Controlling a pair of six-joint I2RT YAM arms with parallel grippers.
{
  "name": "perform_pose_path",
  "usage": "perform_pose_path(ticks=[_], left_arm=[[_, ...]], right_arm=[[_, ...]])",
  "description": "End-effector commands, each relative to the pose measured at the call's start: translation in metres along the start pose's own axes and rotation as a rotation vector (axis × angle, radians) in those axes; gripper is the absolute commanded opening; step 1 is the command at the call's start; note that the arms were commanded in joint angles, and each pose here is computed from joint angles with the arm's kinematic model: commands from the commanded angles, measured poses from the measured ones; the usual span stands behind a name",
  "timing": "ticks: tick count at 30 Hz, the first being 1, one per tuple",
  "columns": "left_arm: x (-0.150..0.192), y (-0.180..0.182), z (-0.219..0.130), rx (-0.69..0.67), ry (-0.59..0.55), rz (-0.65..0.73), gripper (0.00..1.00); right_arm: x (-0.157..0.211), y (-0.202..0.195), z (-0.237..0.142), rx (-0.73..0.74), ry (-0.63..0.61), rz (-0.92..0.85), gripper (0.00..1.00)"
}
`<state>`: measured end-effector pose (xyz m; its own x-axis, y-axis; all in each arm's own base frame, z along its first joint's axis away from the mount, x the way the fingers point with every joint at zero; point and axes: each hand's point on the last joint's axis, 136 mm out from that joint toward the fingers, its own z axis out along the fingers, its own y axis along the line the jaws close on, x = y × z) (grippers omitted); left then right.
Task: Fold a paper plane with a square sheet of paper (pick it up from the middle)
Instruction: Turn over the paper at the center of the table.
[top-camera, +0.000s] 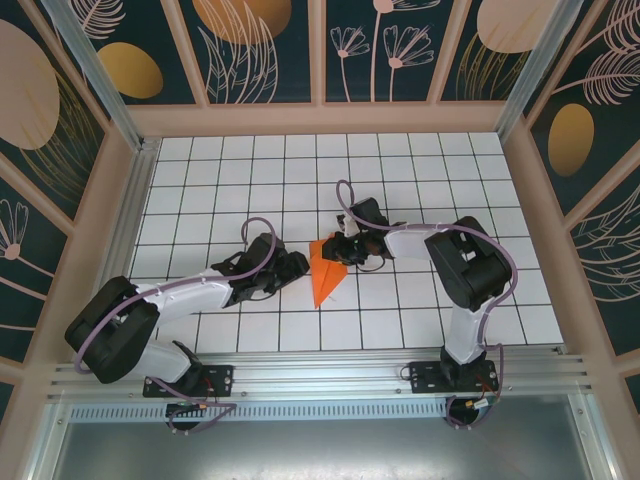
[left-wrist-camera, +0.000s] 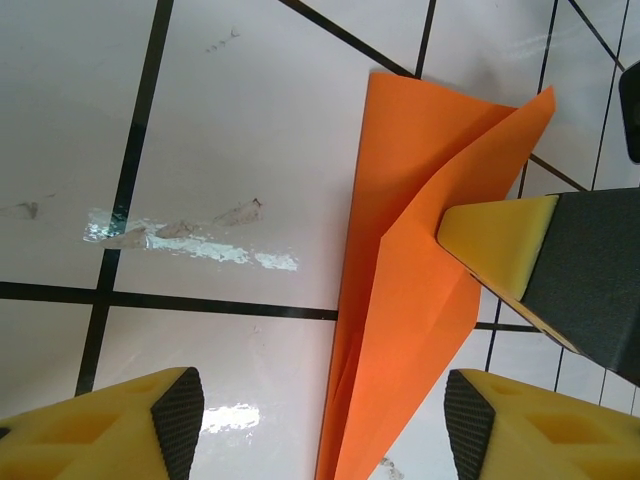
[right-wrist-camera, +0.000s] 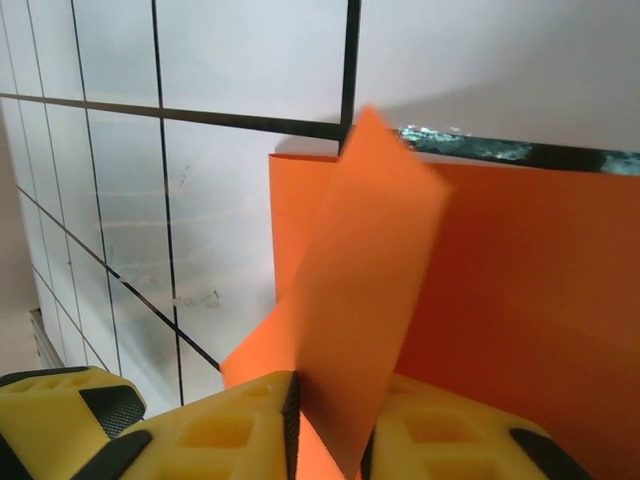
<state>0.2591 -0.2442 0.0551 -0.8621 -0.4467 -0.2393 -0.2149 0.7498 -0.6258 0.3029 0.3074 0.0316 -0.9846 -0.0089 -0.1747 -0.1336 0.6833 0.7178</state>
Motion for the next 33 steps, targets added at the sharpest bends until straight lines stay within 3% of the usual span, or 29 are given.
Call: perform_pose_path(ticks=[1, 5, 10, 18, 26, 33], left_arm=[[-0.004, 0.002, -0.005, 0.014, -0.012, -0.024, 0.68], [-0.007, 0.001, -0.008, 0.026, -0.015, -0.030, 0.69], [-0.018, 0.003, -0.013, 0.032, -0.022, -0.030, 0.71], [-0.067, 0.011, -0.029, -0.037, -0.097, 0.019, 0.81], [-0.134, 0.020, -0.053, -0.039, -0.212, -0.016, 0.84], [-0.174, 0.026, -0.075, -0.022, -0.276, -0.058, 0.84]], right_arm=[[-0.003, 0.014, 0.003, -0.052, -0.009, -0.013, 0.19], [-0.007, 0.016, -0.003, -0.038, -0.033, -0.019, 0.06], [-0.016, 0.018, -0.024, 0.050, -0.080, -0.059, 0.03], [-0.033, 0.001, -0.092, 0.448, -0.145, -0.171, 0.04], [-0.063, -0.019, -0.149, 0.854, -0.256, -0.227, 0.05], [-0.082, -0.021, -0.171, 1.259, -0.322, -0.355, 0.06]])
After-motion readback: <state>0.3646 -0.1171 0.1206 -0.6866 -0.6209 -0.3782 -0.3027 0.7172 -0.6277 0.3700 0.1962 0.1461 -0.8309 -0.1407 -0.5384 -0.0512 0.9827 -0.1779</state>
